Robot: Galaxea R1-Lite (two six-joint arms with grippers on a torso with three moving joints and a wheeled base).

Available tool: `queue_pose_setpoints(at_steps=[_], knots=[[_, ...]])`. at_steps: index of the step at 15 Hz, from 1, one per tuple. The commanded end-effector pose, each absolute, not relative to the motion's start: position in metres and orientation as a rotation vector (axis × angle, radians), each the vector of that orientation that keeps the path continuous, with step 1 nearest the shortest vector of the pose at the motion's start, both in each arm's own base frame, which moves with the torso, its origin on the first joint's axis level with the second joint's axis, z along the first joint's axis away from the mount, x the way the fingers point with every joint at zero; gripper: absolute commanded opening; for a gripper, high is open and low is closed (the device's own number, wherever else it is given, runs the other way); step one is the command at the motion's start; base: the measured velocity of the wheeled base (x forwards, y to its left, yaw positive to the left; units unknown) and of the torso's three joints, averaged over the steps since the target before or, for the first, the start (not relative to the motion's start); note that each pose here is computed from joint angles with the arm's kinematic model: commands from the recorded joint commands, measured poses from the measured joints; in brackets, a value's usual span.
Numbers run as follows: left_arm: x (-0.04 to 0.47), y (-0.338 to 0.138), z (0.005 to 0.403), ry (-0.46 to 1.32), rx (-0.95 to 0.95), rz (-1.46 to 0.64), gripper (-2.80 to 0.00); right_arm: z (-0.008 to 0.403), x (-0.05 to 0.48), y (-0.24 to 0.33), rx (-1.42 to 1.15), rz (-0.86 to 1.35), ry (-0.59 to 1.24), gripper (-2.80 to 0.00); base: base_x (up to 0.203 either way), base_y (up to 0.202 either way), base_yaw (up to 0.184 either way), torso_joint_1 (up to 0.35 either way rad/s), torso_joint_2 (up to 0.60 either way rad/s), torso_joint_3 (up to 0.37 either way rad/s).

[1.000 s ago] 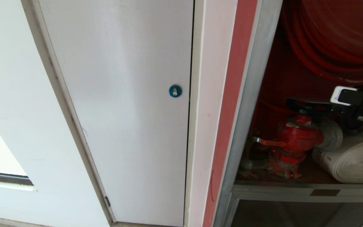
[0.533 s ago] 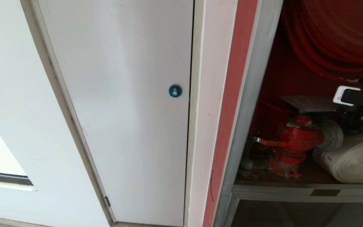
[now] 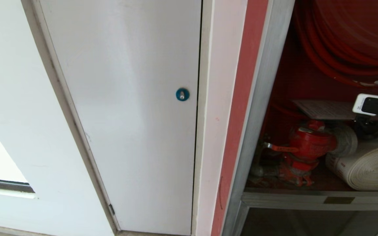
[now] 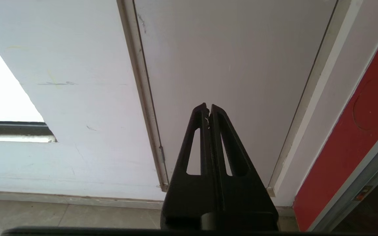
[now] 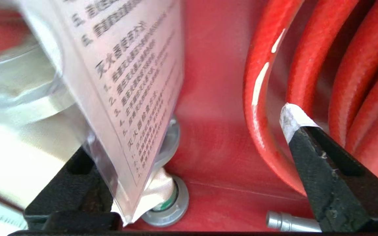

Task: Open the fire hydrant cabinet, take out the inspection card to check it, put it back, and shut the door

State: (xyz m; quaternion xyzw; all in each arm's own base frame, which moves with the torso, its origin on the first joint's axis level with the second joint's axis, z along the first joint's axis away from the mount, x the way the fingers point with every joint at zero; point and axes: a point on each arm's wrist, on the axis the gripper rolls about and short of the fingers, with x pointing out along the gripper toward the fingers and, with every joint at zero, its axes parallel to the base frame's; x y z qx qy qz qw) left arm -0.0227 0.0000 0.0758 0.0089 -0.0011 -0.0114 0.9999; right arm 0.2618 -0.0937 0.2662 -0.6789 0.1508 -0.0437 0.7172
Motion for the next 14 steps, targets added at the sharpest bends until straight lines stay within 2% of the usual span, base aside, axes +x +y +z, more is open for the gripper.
queue_pose_setpoints(at_steps=[1,8,14], knots=[[-0.022,0.0,0.074,0.006,0.018,-0.023,-2.8,0.272,0.247,-0.088,-1.513,-0.091,0.338,0.0,0.0,0.0,0.0,0.0,0.0,0.0],[-0.022,0.0,0.074,0.004,0.018,-0.023,-2.8,0.284,0.213,-0.077,-1.543,-0.087,0.351,0.0,0.0,0.0,0.0,0.0,0.0,0.0],[-0.022,0.0,0.074,0.004,0.018,-0.023,-2.8,0.291,0.153,-0.059,-1.607,-0.005,0.447,0.0,0.0,0.0,0.0,0.0,0.0,0.0]])
